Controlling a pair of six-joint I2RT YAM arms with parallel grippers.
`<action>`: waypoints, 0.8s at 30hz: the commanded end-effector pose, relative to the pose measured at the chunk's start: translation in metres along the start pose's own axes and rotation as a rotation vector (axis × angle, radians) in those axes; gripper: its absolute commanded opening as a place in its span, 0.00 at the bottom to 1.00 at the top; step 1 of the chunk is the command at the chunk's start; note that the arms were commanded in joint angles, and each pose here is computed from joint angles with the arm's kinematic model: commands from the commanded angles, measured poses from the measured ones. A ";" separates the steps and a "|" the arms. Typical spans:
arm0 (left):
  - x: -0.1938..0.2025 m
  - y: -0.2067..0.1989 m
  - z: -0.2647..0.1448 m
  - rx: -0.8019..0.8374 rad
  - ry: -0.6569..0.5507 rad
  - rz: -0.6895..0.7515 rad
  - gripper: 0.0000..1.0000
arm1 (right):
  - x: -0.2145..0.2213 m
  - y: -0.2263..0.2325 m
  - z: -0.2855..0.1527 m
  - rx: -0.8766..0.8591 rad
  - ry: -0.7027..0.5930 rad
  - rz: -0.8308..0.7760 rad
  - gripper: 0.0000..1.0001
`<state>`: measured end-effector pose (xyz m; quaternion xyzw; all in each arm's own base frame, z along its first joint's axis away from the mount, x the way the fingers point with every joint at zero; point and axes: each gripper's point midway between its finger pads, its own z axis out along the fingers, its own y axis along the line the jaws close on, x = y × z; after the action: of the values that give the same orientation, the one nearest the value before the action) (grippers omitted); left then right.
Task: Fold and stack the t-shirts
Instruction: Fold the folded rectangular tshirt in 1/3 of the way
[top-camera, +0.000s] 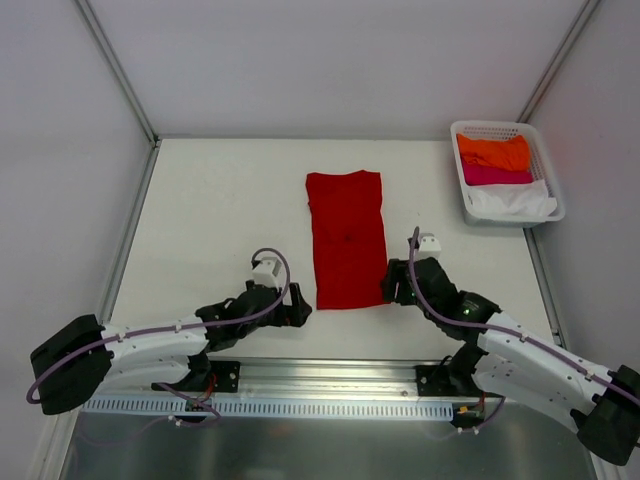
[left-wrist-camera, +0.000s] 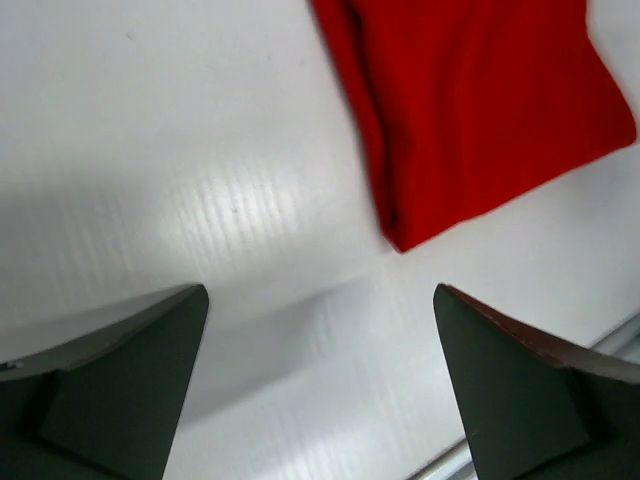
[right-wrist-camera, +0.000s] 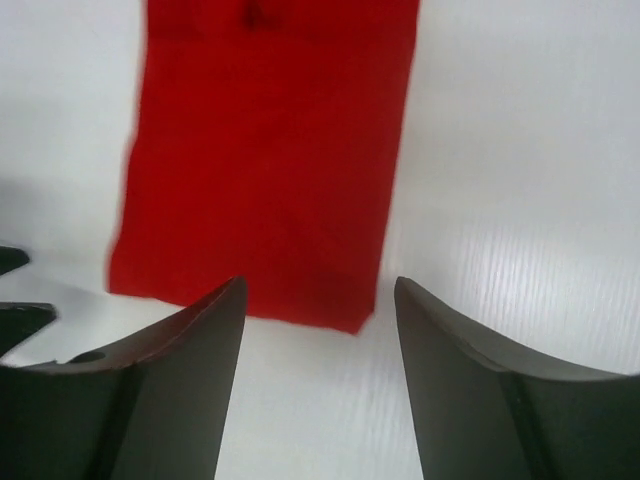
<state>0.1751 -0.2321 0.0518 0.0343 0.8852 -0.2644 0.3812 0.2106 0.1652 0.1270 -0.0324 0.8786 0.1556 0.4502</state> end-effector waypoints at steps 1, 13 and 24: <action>0.007 -0.024 -0.009 0.188 -0.018 -0.139 0.99 | 0.024 0.005 0.000 -0.056 0.035 0.111 0.67; 0.015 -0.035 -0.012 0.350 -0.045 -0.196 0.99 | 0.052 -0.005 0.009 -0.029 0.071 0.150 0.72; 0.017 -0.044 0.009 0.387 -0.013 -0.220 0.99 | 0.079 -0.020 0.019 0.046 0.112 0.192 0.72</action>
<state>0.1552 -0.2658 0.0448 0.0058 0.8281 -0.4412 0.3458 0.1768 0.1547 0.0463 0.0297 0.9122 0.1678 0.3726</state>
